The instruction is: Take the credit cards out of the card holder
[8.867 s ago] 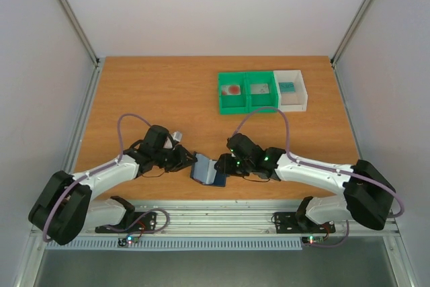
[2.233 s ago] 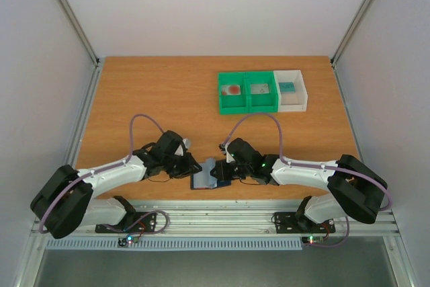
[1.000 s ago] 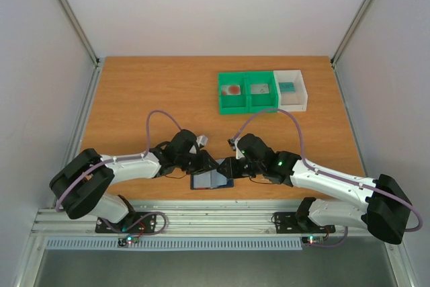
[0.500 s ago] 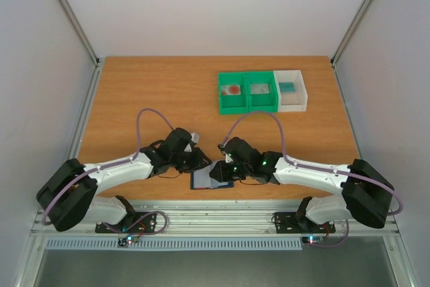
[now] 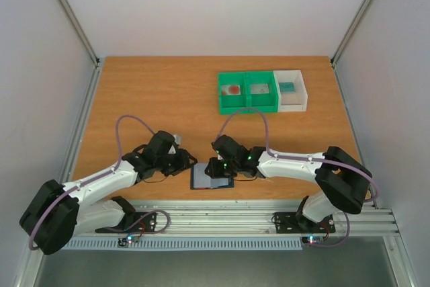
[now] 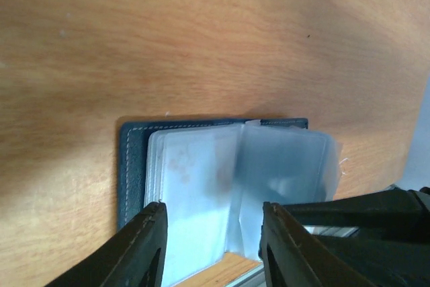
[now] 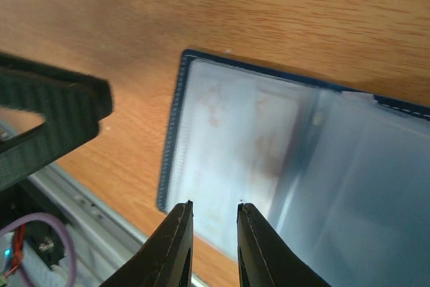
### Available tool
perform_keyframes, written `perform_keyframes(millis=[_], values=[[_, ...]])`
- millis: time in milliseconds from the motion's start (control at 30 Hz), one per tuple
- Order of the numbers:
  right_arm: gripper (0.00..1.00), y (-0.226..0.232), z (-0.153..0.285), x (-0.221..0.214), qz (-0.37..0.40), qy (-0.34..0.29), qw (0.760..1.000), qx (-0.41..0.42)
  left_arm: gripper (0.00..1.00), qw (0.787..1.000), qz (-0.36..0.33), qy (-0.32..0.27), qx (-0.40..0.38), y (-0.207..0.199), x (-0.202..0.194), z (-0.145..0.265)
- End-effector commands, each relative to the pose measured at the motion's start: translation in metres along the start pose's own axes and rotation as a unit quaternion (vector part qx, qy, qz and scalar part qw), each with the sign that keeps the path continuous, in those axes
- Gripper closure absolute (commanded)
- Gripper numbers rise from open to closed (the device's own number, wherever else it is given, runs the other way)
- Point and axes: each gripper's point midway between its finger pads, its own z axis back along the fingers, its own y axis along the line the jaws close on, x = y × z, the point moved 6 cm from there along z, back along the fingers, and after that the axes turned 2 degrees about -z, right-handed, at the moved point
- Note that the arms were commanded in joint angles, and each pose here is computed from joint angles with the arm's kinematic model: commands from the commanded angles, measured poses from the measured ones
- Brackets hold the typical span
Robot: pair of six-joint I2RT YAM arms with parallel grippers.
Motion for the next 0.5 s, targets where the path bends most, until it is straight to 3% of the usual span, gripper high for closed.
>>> perform_keyframes(millis=[0, 200, 467], values=[[0.8, -0.014, -0.009, -0.001, -0.015, -0.007, 0.999, -0.048, 0.58, 1.0, 0.001, 0.001, -0.01, 0.005, -0.003, 0.0], [0.81, -0.033, -0.02, -0.01, -0.028, 0.003, 0.997, -0.073, 0.56, 0.999, 0.005, 0.02, -0.026, 0.006, -0.008, -0.007], [0.9, -0.058, -0.023, -0.018, -0.039, -0.008, 0.992, -0.119, 0.49, 0.999, 0.001, 0.033, -0.036, 0.004, -0.009, -0.01]])
